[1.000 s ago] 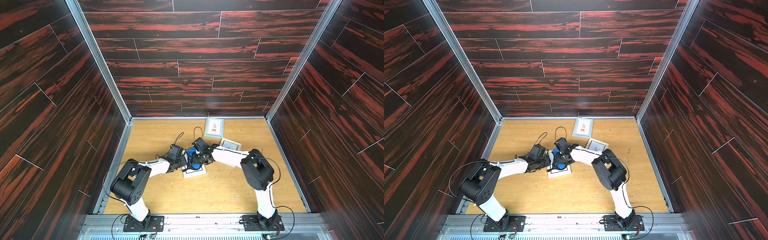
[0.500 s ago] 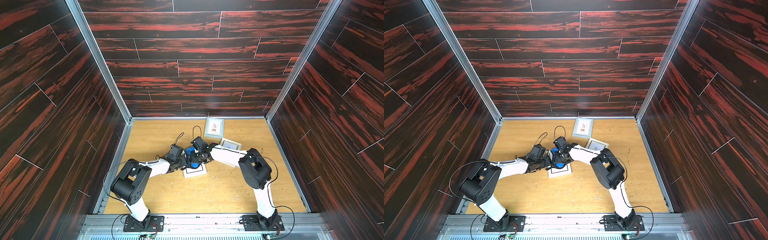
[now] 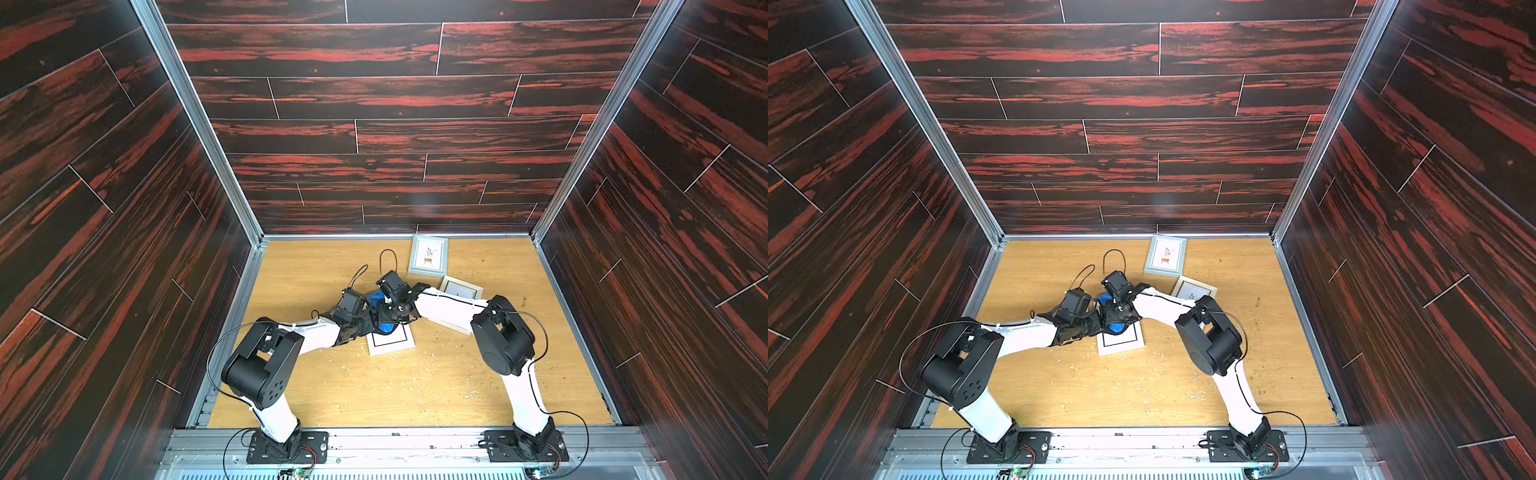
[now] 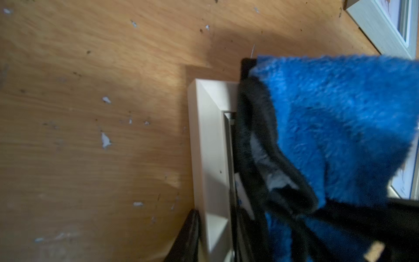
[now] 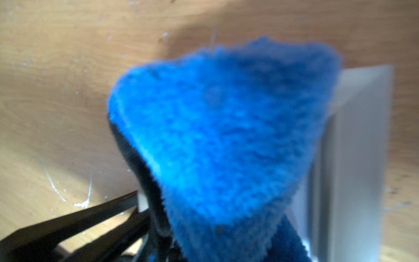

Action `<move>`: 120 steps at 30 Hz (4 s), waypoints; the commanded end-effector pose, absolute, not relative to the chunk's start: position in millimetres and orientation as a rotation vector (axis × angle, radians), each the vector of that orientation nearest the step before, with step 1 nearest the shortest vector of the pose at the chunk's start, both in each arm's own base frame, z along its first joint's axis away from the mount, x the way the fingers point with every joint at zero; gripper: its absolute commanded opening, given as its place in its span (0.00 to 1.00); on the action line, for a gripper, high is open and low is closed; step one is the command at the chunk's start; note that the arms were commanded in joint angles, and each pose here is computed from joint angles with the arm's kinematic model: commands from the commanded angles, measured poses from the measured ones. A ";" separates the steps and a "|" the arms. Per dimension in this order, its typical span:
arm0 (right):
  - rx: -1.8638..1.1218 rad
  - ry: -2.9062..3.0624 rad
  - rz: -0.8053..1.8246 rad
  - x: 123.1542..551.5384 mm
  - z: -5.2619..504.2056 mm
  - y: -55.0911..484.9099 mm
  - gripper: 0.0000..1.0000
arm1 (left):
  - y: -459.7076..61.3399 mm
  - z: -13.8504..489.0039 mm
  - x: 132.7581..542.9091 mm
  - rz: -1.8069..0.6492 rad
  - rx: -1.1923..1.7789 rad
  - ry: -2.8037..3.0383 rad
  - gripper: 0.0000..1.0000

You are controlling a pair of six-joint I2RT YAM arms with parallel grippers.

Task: Wipe the picture frame with a cloth
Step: Wipe the dirt from the picture frame.

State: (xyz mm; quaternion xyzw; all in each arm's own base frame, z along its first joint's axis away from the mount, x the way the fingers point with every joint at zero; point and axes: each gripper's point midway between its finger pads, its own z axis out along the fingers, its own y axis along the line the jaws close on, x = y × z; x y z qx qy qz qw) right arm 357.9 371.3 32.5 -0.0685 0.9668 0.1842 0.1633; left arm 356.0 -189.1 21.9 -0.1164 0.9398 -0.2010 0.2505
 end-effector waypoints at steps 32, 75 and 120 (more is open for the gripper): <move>-0.154 2.818 0.415 367.9 22.2 353.9 0.00 | -170.4 -8.8 320.4 -0.456 -0.338 2.700 0.27; -0.195 2.902 0.339 263.8 17.1 269.8 0.00 | -165.4 -1.6 320.8 -0.423 -0.329 2.694 0.27; -0.119 2.852 0.255 278.1 29.9 295.6 0.00 | -160.5 -0.5 316.1 -0.420 -0.513 2.628 0.27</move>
